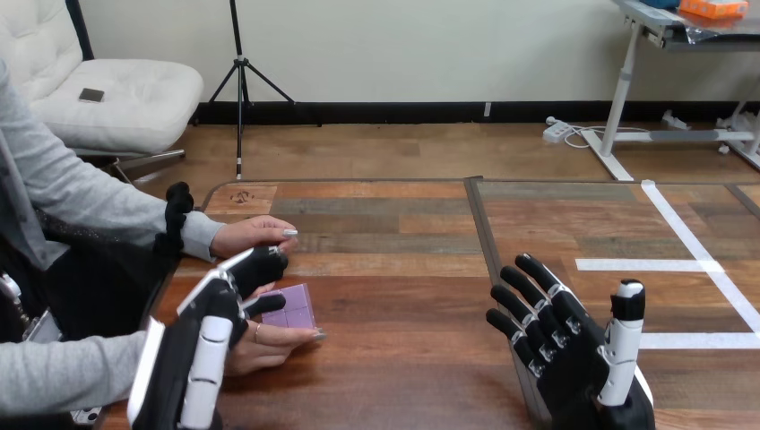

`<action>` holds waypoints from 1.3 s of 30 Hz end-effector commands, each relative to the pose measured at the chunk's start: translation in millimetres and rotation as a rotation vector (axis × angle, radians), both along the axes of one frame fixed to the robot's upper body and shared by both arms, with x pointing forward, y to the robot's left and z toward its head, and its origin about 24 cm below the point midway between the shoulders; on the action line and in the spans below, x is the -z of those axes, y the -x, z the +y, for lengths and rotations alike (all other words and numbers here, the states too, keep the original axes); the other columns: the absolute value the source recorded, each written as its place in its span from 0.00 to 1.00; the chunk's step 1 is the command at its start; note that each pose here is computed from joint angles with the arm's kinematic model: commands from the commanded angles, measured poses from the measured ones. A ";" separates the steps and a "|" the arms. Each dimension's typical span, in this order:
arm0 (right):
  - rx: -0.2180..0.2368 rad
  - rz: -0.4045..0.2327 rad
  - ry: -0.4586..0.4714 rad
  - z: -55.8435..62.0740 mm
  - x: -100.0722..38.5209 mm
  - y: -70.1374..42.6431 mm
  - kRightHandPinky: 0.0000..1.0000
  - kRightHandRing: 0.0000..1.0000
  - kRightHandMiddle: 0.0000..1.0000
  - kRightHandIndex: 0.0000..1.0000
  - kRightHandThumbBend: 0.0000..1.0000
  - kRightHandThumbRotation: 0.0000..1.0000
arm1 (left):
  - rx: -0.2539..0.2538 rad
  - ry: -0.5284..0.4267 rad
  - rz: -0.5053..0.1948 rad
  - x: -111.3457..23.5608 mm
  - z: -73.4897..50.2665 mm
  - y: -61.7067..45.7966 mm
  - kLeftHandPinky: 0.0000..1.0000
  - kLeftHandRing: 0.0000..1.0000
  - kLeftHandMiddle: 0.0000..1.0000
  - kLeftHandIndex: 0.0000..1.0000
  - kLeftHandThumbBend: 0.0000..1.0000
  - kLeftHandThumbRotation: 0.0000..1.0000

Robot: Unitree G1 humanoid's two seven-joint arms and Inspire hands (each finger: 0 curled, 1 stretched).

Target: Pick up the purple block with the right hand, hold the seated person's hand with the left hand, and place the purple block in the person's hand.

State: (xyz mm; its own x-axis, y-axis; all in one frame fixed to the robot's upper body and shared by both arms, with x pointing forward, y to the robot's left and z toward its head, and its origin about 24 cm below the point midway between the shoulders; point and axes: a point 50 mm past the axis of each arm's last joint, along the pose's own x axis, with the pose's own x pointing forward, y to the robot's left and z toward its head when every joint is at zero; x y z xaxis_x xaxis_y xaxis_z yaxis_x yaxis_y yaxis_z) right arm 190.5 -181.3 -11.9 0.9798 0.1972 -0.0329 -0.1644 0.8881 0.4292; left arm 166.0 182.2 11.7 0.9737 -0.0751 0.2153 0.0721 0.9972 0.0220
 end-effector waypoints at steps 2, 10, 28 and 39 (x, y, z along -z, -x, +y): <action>-0.010 -0.129 -0.007 7.9 -23.6 -10.1 0.90 0.93 0.91 0.89 0.89 1.00 | 0.005 0.048 -0.067 -8.8 -7.4 -6.3 0.84 0.86 0.85 0.82 0.47 1.00; -0.005 -0.143 0.012 10.5 -26.2 -8.9 0.91 0.93 0.91 0.89 0.89 1.00 | 0.030 0.054 -0.071 -12.0 -10.1 -7.3 0.87 0.86 0.87 0.84 0.46 1.00; 0.003 -0.159 0.020 15.4 -29.1 -8.8 0.93 0.93 0.91 0.89 0.85 1.00 | 0.019 0.078 -0.079 -17.9 -16.9 -10.3 0.84 0.82 0.84 0.81 0.40 1.00; 0.010 -0.165 0.033 17.9 -29.8 -9.7 0.92 0.92 0.91 0.90 0.84 1.00 | 0.025 0.077 -0.071 -18.7 -18.1 -10.9 0.83 0.81 0.82 0.80 0.41 1.00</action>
State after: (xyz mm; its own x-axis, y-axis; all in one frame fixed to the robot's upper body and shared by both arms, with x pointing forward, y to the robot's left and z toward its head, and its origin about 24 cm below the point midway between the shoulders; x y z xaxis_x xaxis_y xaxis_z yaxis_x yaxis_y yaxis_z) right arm 190.6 -169.0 -0.8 0.9803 0.1969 0.0151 -0.1872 0.9023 0.3883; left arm 166.8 175.0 14.7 0.9748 -0.0836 0.2067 0.0876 0.9961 -0.0104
